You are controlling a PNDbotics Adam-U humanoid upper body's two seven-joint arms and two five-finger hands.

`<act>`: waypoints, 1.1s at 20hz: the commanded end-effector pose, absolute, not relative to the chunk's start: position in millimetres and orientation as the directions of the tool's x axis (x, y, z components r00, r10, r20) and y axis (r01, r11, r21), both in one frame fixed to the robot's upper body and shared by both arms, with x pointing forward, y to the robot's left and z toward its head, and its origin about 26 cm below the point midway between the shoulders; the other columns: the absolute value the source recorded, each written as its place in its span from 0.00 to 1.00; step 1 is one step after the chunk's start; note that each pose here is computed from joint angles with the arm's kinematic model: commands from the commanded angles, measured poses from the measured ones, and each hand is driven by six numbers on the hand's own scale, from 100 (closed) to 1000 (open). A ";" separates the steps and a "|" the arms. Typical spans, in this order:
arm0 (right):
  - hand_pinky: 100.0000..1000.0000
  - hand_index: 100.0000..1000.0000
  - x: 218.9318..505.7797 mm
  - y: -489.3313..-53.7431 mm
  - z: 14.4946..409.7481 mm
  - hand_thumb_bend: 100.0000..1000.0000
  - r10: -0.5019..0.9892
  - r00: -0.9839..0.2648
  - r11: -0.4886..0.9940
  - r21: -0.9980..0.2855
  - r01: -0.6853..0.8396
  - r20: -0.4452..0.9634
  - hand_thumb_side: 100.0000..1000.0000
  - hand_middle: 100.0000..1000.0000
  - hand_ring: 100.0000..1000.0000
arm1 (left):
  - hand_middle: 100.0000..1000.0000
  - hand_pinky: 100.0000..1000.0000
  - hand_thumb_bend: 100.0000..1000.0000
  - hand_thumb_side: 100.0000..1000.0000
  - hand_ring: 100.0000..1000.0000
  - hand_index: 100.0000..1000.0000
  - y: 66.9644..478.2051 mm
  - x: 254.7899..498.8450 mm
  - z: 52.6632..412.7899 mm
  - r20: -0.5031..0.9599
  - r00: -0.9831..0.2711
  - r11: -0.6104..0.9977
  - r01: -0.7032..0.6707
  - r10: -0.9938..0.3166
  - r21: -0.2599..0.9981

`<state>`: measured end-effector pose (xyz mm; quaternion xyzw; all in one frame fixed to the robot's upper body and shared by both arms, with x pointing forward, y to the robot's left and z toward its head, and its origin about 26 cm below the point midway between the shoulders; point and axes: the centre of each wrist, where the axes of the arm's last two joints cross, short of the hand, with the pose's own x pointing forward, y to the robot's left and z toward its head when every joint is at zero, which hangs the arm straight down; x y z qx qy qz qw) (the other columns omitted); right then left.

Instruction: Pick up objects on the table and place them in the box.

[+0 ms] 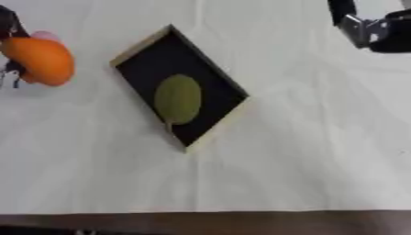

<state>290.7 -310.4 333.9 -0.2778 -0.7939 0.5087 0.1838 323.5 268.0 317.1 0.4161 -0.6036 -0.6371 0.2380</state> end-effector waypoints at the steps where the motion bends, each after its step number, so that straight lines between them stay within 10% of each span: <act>1: 0.88 0.76 285.4 -312.3 346.1 0.00 0.631 -0.776 0.319 -0.902 0.290 -0.026 0.11 0.63 0.74 | 0.51 0.58 0.00 0.00 0.52 0.62 262.1 308.2 343.1 -0.286 -0.554 -0.158 -0.268 -0.782 0.950; 22: 0.89 0.76 287.3 -306.7 346.7 0.00 0.602 -0.798 0.343 -0.899 0.272 -0.012 0.12 0.62 0.74 | 0.54 0.60 0.00 0.07 0.54 0.66 177.9 397.5 336.1 -0.156 -0.670 -0.075 -0.149 -0.725 0.986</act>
